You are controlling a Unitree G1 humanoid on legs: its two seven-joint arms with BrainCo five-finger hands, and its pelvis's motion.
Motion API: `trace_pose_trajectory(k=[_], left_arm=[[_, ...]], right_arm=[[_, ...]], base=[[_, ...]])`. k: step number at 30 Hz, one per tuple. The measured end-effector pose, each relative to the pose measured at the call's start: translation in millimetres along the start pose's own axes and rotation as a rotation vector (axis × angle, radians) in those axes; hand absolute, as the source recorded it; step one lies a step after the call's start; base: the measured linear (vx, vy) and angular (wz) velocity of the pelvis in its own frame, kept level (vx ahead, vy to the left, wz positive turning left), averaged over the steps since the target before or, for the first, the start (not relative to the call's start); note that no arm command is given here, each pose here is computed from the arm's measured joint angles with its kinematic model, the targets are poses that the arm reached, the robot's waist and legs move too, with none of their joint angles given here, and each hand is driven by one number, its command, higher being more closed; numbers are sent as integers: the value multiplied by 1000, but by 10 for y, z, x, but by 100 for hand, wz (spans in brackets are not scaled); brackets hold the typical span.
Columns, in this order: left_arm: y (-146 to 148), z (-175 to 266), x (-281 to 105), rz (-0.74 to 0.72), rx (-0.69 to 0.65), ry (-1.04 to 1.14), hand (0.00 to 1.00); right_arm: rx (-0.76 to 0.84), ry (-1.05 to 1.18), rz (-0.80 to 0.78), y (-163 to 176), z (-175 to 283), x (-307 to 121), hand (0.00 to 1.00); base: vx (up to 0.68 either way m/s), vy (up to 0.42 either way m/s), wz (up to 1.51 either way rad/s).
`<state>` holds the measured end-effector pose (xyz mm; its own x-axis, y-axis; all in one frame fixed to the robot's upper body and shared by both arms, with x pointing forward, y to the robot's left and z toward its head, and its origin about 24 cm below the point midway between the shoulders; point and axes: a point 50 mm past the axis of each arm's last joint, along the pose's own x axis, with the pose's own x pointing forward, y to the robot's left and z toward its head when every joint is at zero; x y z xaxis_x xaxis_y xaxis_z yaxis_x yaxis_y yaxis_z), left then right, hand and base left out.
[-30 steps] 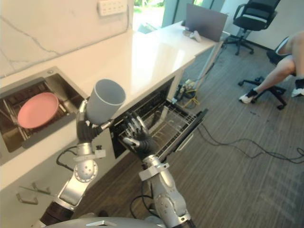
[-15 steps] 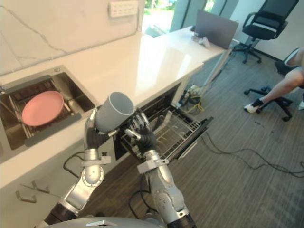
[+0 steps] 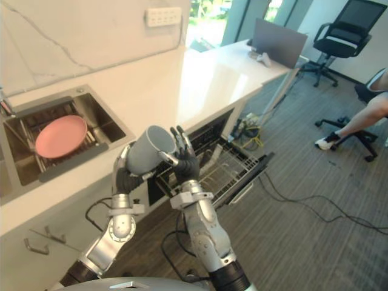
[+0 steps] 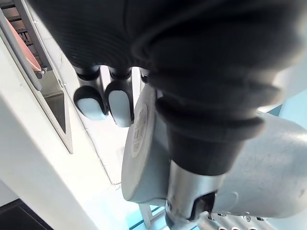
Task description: Walk over to the sink, pick up the cup, carry it to the dishwasher, place the cup inside the dishwasher, then close the dishwasher door
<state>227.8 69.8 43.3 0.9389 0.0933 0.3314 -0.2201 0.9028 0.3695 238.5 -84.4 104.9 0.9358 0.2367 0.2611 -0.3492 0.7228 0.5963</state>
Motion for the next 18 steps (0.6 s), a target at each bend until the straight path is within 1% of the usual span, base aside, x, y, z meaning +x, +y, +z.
trace_pose_trajectory(k=[8,14,18], left_arm=[[-20,12,-15,-3,-3,-3,100],[8,17,-18,65,-2,-4,100],[49,20,-18,152,45,-17,100]], right_arm=[[-3,44,-13,26,-51,28,0],[-6,94,-40,21,-171,30,0],[-3,105,-32,46,-204,25,0]], base=[[0,0,0],[-19,-8,9],[-7,-3,2]])
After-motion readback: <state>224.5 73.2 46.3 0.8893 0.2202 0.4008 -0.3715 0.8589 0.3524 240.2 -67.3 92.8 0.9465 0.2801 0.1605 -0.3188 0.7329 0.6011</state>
